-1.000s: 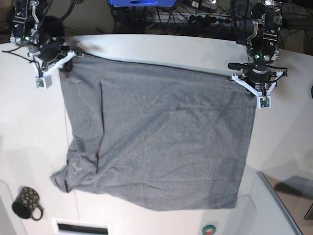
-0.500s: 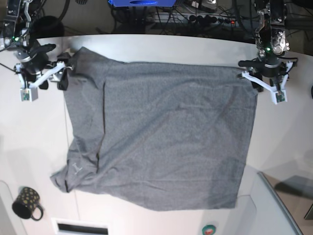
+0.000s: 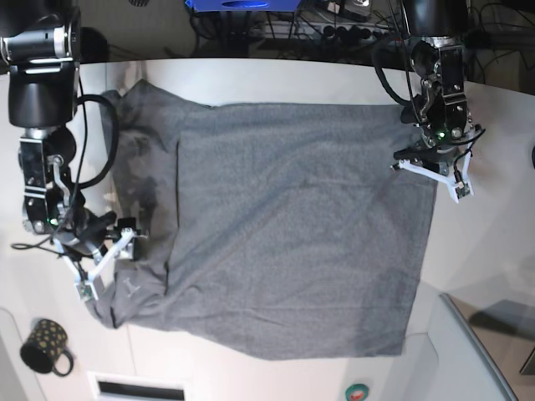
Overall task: Layout the t-shirt on the table in an organized manner, then fold the t-shirt properly
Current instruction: 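Grasp the shirt's sleeve area with the right gripper and pull outward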
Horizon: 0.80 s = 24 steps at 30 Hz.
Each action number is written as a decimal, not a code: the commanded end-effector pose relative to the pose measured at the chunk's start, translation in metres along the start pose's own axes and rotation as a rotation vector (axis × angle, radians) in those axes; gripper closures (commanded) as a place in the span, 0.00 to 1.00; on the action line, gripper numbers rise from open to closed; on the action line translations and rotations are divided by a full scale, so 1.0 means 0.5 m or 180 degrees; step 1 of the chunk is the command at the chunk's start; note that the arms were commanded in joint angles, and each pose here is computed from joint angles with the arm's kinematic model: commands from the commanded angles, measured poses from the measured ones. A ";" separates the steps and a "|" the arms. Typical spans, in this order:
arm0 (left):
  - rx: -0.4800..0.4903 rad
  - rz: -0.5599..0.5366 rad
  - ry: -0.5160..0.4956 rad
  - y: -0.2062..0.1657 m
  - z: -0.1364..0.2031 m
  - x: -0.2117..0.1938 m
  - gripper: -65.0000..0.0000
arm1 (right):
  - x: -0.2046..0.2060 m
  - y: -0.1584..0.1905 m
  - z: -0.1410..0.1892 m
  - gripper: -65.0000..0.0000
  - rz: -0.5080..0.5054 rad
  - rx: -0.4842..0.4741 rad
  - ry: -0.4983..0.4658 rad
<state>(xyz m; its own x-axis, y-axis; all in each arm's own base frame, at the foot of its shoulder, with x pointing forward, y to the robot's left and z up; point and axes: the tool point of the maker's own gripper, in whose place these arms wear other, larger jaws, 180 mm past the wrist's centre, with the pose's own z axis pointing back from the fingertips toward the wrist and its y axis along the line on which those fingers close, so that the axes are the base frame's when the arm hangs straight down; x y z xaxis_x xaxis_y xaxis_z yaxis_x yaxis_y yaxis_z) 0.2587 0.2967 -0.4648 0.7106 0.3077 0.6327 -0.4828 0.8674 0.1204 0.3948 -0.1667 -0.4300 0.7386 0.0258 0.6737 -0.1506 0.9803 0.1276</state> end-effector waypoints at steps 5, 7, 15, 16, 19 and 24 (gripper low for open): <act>0.0125 -0.0063 -0.0245 0.027 -0.021 0.005 1.00 | 0.094 0.035 -0.006 0.43 0.0008 0.0110 -0.0320; 0.0174 -0.0102 -0.0250 0.041 -0.031 -0.006 1.00 | 0.096 0.049 -0.024 0.43 -0.0059 0.0160 -0.0276; 0.0244 -0.0141 -0.0078 0.060 -0.047 -0.050 1.00 | 0.078 0.032 -0.067 0.63 -0.0254 0.0144 -0.0193; 0.0247 -0.0137 -0.0079 0.061 -0.047 -0.050 1.00 | 0.075 0.032 -0.067 0.74 -0.0255 0.0144 -0.0183; 0.0250 -0.0134 -0.0079 0.062 -0.047 -0.050 1.00 | 0.066 0.025 -0.066 1.00 -0.0290 0.0131 -0.0158; 0.0254 -0.0130 -0.0074 0.063 -0.047 -0.050 1.00 | 0.033 -0.022 -0.041 1.00 -0.0428 0.0001 -0.0099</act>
<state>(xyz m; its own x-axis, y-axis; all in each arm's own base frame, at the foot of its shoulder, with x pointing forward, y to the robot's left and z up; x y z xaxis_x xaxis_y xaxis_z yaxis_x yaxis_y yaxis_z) 0.2486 0.3235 -0.4877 0.6913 0.2341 0.6835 -0.4858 0.8509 0.1998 0.4043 -0.1586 -0.4557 0.7753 -0.1142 0.6211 -0.0508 0.9691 0.2415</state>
